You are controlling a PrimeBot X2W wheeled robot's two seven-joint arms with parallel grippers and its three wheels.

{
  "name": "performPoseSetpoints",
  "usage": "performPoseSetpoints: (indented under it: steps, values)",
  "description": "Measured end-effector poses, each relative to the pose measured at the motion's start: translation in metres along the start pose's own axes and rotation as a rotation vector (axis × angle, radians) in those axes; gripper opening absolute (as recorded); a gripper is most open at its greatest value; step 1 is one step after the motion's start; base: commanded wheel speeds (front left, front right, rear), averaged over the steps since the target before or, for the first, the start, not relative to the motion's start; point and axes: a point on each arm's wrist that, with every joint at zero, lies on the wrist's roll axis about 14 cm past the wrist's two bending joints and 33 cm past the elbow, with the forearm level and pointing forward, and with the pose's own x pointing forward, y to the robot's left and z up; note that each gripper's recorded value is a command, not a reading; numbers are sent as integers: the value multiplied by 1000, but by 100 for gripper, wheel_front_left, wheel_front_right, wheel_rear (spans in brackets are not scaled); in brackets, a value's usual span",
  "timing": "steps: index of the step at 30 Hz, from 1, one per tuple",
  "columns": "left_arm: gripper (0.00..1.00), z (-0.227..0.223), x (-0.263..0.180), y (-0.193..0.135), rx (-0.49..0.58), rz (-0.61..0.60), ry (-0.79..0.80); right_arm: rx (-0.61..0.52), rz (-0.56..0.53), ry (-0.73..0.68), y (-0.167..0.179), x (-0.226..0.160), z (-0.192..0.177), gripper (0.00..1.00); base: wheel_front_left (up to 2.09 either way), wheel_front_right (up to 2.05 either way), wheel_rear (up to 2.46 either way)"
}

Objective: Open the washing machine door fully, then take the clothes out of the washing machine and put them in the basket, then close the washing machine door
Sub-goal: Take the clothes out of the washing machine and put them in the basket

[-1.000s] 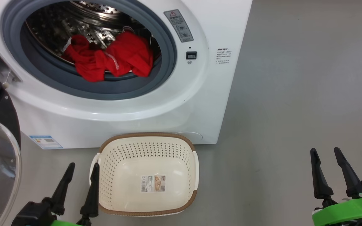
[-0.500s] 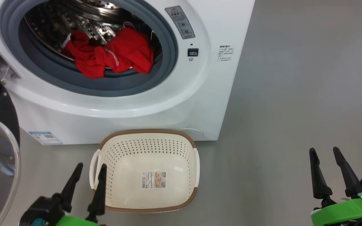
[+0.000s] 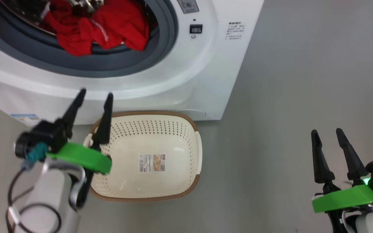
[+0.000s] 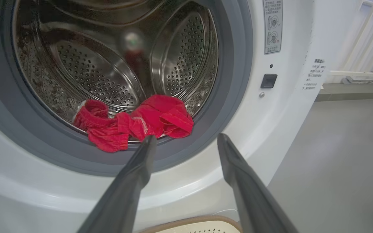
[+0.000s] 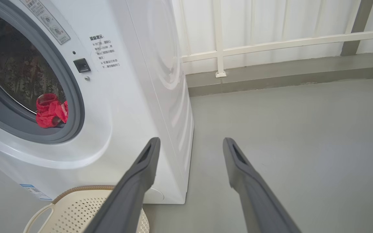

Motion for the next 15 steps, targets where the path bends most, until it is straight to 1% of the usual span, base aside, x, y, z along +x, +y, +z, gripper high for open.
performPoseSetpoints:
  steps: [9, 15]
  values:
    - [100, -6, 81, 12, 40, -43, 32, 1, -10, 29, -2, 27, -17, 100, 0, 0, 0]
    - [100, -25, 125, 18, 51, -65, 85, 3, -30, 50, -10, 42, -29, 100, 0, 0, 0]
